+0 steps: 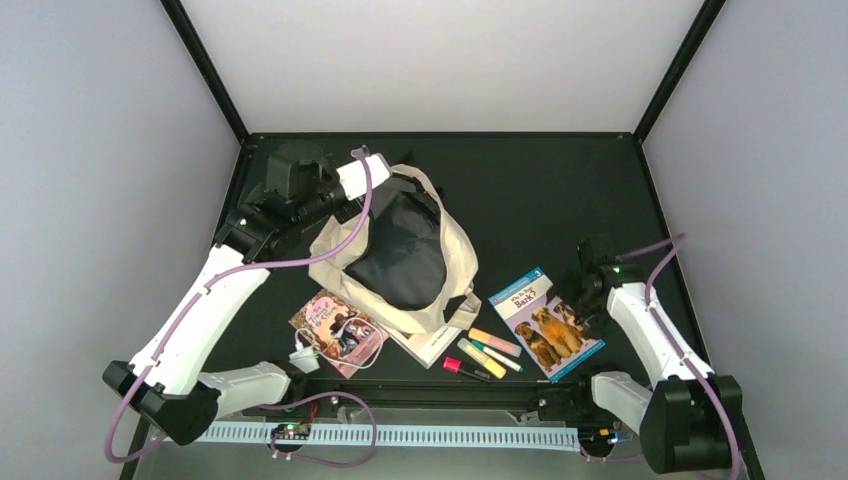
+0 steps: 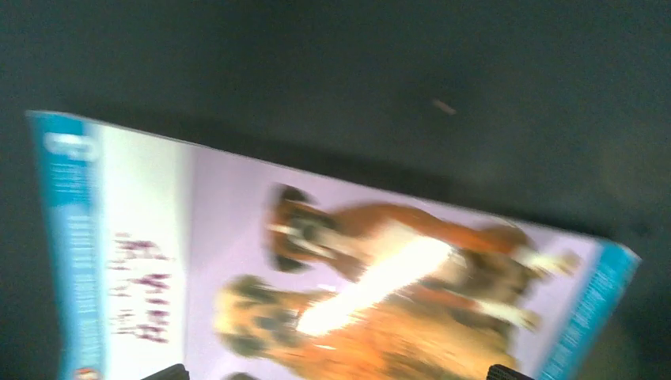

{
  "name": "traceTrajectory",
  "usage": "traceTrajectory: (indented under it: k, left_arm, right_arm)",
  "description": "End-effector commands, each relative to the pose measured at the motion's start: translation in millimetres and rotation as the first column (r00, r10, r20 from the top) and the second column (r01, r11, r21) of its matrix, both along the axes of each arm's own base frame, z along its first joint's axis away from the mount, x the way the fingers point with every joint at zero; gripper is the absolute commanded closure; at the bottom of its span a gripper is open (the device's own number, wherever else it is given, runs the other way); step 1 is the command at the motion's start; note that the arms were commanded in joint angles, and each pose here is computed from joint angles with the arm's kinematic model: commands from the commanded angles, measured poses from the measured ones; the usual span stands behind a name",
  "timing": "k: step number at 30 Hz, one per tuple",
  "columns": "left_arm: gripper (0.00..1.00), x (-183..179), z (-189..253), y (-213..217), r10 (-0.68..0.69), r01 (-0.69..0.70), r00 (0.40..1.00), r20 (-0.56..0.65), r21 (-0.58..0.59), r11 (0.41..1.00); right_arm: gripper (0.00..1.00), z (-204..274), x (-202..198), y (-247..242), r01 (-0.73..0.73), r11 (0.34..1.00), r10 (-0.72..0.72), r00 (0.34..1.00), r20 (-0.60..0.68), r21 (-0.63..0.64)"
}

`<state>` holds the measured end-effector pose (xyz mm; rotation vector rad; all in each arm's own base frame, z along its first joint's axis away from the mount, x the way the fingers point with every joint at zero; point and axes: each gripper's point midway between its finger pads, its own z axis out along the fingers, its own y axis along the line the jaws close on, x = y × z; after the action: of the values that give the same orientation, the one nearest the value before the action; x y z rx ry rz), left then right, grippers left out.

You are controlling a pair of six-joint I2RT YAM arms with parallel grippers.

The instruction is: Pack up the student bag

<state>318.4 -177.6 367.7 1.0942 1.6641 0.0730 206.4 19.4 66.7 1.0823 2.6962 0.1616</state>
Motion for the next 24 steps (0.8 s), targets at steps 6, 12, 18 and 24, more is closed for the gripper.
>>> traceTrajectory:
  k: [6,12,18,24]
  left_arm:
    - [0.98,-14.9,17.8,1.9,-0.024,0.027,0.999,0.044,-0.067,0.997]
    - [0.98,-17.3,21.3,1.7,-0.031,0.035,0.998,0.055,-0.074,0.997]
    - [0.98,-15.5,22.0,1.7,-0.03,0.034,0.998,0.061,-0.069,0.997]
    - [0.98,-7.9,13.4,0.9,-0.017,0.02,0.998,0.056,-0.054,0.998]
  right_arm:
    - [0.0,-41.4,-81.9,-17.9,0.349,0.936,-0.35,0.909,-0.225,-0.046]
    - [0.0,-70.0,-79.5,3.2,0.435,0.898,-0.403,0.871,-0.282,0.061]
    - [0.0,-55.0,-17.8,2.9,0.305,0.948,-0.295,0.949,-0.11,0.09]
    - [0.02,-13.1,90.9,43.3,-0.063,0.966,-0.01,0.96,0.279,0.252]
